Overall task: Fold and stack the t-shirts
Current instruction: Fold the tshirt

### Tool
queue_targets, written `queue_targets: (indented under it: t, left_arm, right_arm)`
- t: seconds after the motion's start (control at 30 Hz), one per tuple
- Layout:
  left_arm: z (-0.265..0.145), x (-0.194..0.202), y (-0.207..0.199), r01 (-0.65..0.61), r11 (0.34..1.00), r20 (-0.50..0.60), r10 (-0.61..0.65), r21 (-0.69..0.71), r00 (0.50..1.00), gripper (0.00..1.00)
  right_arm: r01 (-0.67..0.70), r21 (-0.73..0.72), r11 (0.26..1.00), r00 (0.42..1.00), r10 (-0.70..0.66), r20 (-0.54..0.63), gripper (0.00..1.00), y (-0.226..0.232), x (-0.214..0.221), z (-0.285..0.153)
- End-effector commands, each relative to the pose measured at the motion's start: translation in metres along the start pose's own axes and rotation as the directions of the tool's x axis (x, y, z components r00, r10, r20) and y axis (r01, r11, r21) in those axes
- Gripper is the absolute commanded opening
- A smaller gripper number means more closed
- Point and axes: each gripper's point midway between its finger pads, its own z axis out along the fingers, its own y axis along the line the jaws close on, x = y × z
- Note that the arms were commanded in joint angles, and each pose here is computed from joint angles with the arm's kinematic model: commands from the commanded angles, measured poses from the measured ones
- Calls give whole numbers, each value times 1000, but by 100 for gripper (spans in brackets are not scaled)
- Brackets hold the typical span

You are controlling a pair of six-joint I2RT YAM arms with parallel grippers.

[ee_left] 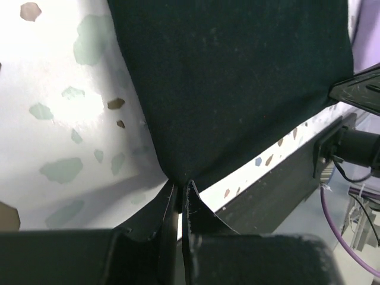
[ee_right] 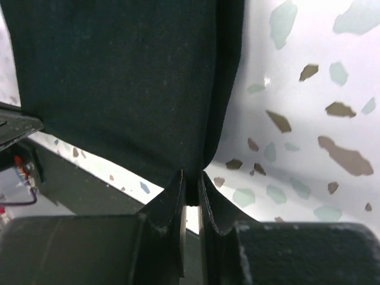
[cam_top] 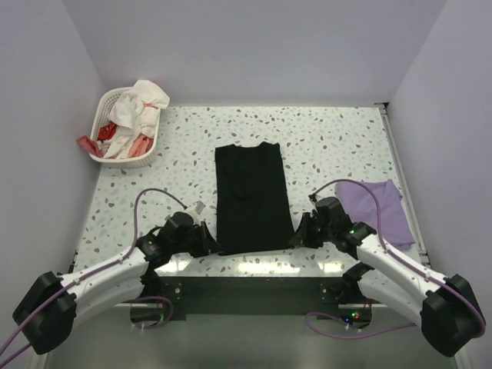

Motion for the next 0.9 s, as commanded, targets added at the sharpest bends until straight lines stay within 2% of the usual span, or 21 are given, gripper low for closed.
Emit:
queue_targets:
  t: [0.0, 0.2, 0.53, 0.73, 0.87]
  left_arm:
    - [-11, 16, 11, 12, 999, -49, -14, -32, 999, 0]
    - [-32, 4, -16, -1, 999, -11, 1, 35, 1000, 0]
    - [-45, -44, -77, -52, 990, 67, 43, 131, 997, 0]
    - [-55, -101, -124, -90, 965, 107, 65, 245, 992, 0]
    - [-52, -142, -137, -110, 964, 139, 78, 243, 987, 0]
  right_arm:
    - [-24, 4, 1000, 998, 25, -60, 0, -8, 23, -10]
    - [20, -42, 999, 1000, -21, -21, 0, 8, 17, -39]
    - [60, -96, 994, 993, -49, 107, 0, 63, -41, -72]
    - [86, -115, 990, 983, -65, 174, 0, 97, -91, -70]
    - [95, -108, 990, 969, -67, 237, 0, 112, -138, -65]
